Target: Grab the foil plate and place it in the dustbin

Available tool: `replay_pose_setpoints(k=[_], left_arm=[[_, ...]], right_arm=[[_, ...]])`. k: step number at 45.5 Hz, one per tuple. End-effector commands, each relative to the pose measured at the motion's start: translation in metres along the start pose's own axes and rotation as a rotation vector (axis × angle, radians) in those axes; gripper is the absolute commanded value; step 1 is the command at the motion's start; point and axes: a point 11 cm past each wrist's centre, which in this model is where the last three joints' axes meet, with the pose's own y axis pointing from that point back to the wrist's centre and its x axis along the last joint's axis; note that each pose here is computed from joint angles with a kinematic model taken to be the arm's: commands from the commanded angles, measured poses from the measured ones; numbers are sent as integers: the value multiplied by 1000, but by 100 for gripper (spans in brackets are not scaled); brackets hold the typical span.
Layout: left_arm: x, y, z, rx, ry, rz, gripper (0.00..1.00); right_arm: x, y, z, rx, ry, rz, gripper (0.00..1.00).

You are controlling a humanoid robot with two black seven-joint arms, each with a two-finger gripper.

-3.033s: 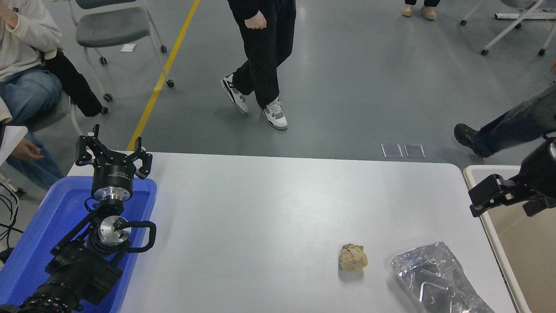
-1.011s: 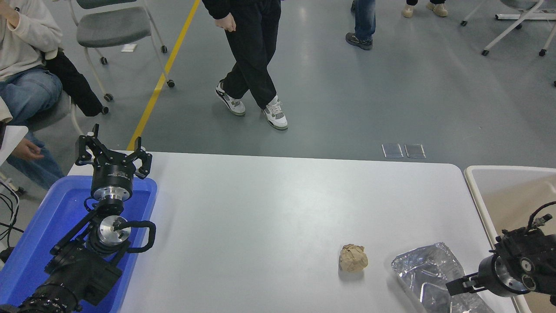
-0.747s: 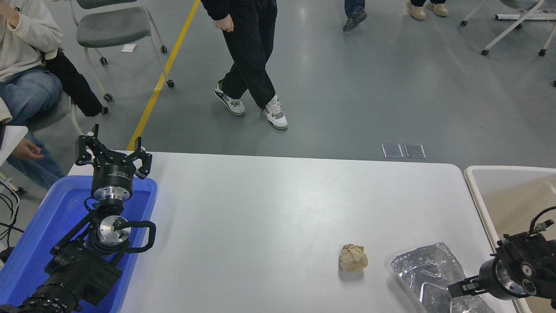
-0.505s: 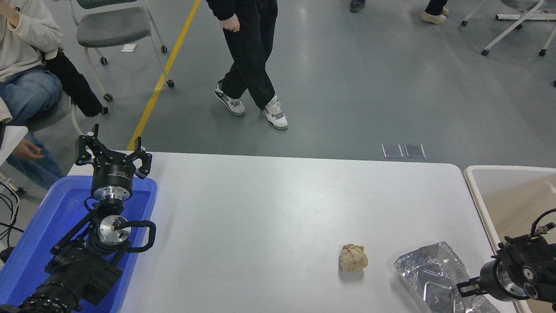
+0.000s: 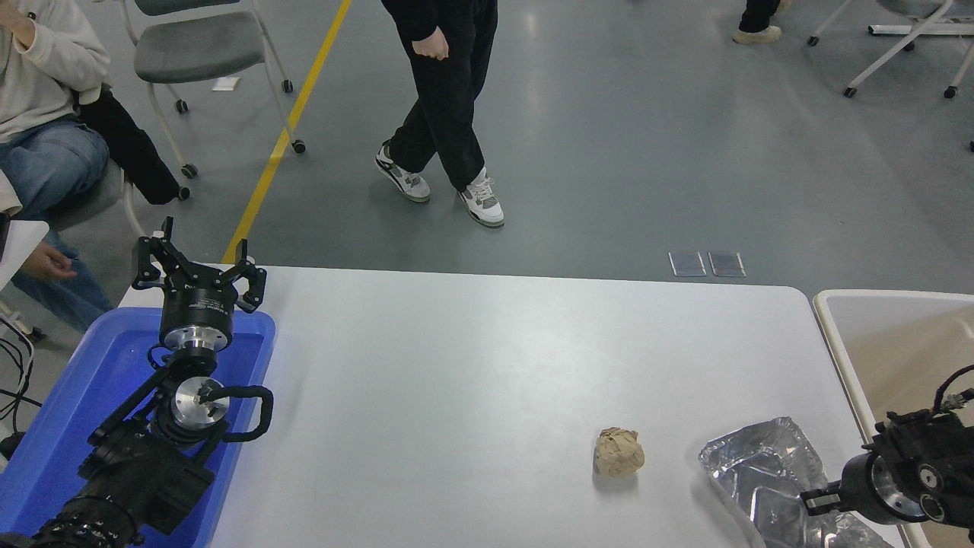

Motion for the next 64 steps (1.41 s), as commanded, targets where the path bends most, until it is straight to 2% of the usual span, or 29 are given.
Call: replay_pose_setpoints(k=[1,22,39,52,64], left_arm=[[-1,0,0,0,1,-2,99],[0,0,0,1,-2,0,99],[0,0,0,0,-1,-1,99],[-1,0,0,1,0,-2,99],[0,0,0,1,-1,-1,99]], right_arm=[[23,47,11,28,-39,8,0],[84,181,31,47,-72,14,0],[155,287,35,9,-46,369,0],[156,297,47,-13,-75,405,0],[137,300,105,-68,-271,433,0]])
